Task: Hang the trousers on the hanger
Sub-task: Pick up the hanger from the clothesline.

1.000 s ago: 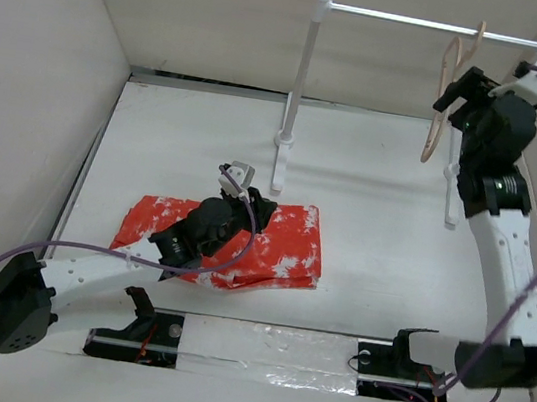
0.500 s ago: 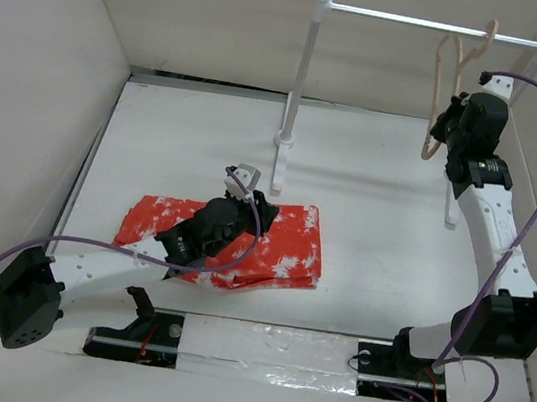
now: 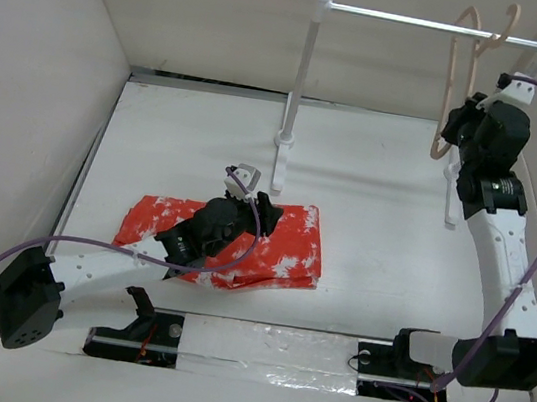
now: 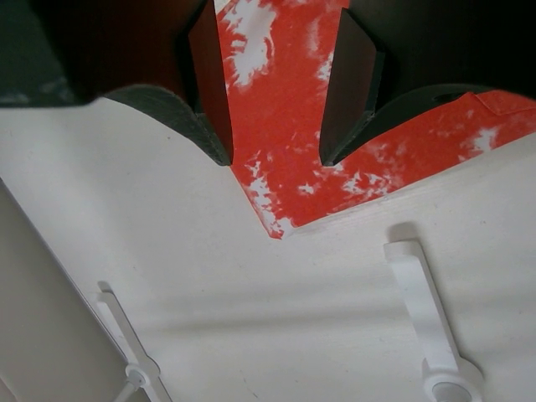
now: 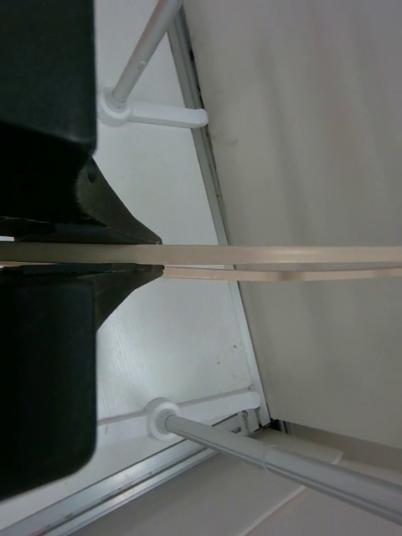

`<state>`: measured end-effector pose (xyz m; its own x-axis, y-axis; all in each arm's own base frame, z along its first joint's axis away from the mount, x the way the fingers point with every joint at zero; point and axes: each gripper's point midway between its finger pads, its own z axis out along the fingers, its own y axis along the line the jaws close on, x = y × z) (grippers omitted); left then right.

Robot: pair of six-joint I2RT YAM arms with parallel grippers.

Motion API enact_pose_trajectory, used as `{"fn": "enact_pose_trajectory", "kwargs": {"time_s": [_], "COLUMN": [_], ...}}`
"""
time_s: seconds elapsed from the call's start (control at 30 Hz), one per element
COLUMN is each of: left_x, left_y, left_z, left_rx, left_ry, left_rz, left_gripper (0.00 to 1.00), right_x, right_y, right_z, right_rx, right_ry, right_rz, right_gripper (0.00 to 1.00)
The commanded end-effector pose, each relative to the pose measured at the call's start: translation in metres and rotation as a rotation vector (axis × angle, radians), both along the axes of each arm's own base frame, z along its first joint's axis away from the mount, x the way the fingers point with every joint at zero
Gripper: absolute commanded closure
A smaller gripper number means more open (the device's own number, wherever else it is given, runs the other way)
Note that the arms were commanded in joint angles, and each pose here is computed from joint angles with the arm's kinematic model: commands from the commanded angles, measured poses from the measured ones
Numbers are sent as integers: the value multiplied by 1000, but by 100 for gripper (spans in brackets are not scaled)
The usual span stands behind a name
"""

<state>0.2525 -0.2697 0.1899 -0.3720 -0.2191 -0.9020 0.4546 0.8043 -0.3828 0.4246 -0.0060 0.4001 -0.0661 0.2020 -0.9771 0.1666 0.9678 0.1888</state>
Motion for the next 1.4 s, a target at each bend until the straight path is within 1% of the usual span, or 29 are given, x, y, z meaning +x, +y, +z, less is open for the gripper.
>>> {"fn": "enact_pose_trajectory", "kwargs": {"time_s": [0.0, 0.1, 0.13, 0.23, 0.27, 0.33, 0.37, 0.43, 0.47, 0.5, 0.53, 0.57, 0.6, 0.63, 0.67, 0.7, 0.73, 0.77, 0.8, 0.83, 0.9, 0.93, 0.97, 1.03, 1.07, 1.13, 1.27, 1.33, 1.37], "left_x": [2, 0, -1, -2, -1, 0, 1, 1, 4, 4, 8, 16, 20, 28, 31, 33, 38, 45, 47, 54, 63, 69, 74, 82, 86, 91, 109, 120, 124], "left_y": [-3, -3, -2, -6, -7, -11, -17, -32, -40, -47, -57, -64, -70, -81, -94, -103, -117, -124, -130, -137, -145, -151, -155, -162, -167, -175, -180, -180, -181], "left_z": [22, 26, 25, 27, 28, 26, 35, 38, 56, 61, 56, 75, 79, 67, 85, 86, 72, 86, 87, 76, 83, 71, 78, 65, 73, 65, 69, 55, 58], "left_rx": [-54, -65, -67, -70, -79, -87, -110, -117, -139, -135, -109, -124, -123, -95, -113, -107, -73, -83, -77, -54, -51, -23, -18, 16, 16, 38, 36, 86, 92], "left_ry": [-47, -57, -57, -59, -62, -43, -34, -9, -17, -15, -2, -22, -25, -2, -15, -9, 12, -3, -5, 6, -8, 4, -5, 6, -1, 10, -9, -1, -6], "left_rz": [0, -8, -10, -29, -29, -33, -37, -86, -96, -105, -106, -97, -96, -96, -110, -128, -139, -135, -123, -111, -100, -90, -86, -74, -73, -79, -9, 38, 50], "left_gripper": [56, 56, 56, 56, 56, 56, 55, 54, 53, 53, 53, 52, 51, 51, 50, 50, 50, 49, 49, 49, 49, 49, 48, 48, 47, 47, 47, 48, 49], "right_x": [-16, -33, -37, -58, -70, -82, -92, -106, -112, -123, -126, -130, -137, -139, -142, -144, -146, -146, -150, -150, -151, -151, -153, -155, -155, -155, -158, -160, -161], "right_y": [2, 15, 23, 40, 53, 64, 81, 92, 99, 113, 114, 117, 128, 130, 134, 137, 142, 143, 142, 144, 149, 150, 154, 157, 156, 158, 160, 163, 162], "right_z": [15, -21, -55, -80, -101, -122, -146, -161, -170, -187, -193, -200, -211, -218, -223, -229, -239, -243, -248, -249, -251, -253, -253, -253, -254, -252, -255, -255, -256], "right_rx": [7, 39, 40, 47, 45, 39, 26, 25, 21, 8, 7, 2, -1, -6, -7, -11, -21, -27, -40, -38, -35, -30, -31, -24, -19, -14, -11, -9, -10], "right_ry": [-71, -36, 26, 45, 74, 108, 153, 170, 186, 218, 225, 236, 260, 274, 285, 296, 308, 316, 340, 343, 340, 341, 342, 344, 342, 329, 343, 339, 342], "right_rz": [17, 59, 82, 123, 158, 180, 227, 242, 256, 295, 272, 276, 306, 303, 309, 315, 313, 310, 306, 301, 313, 322, 335, 343, 341, 349, 360, 372, 369], "right_gripper": [100, 100, 100, 100, 100, 100, 100, 100, 100, 100, 100, 100, 100, 100, 100, 100, 100, 100, 100, 100, 100, 100, 100, 100, 100, 100, 100, 100, 100]}}
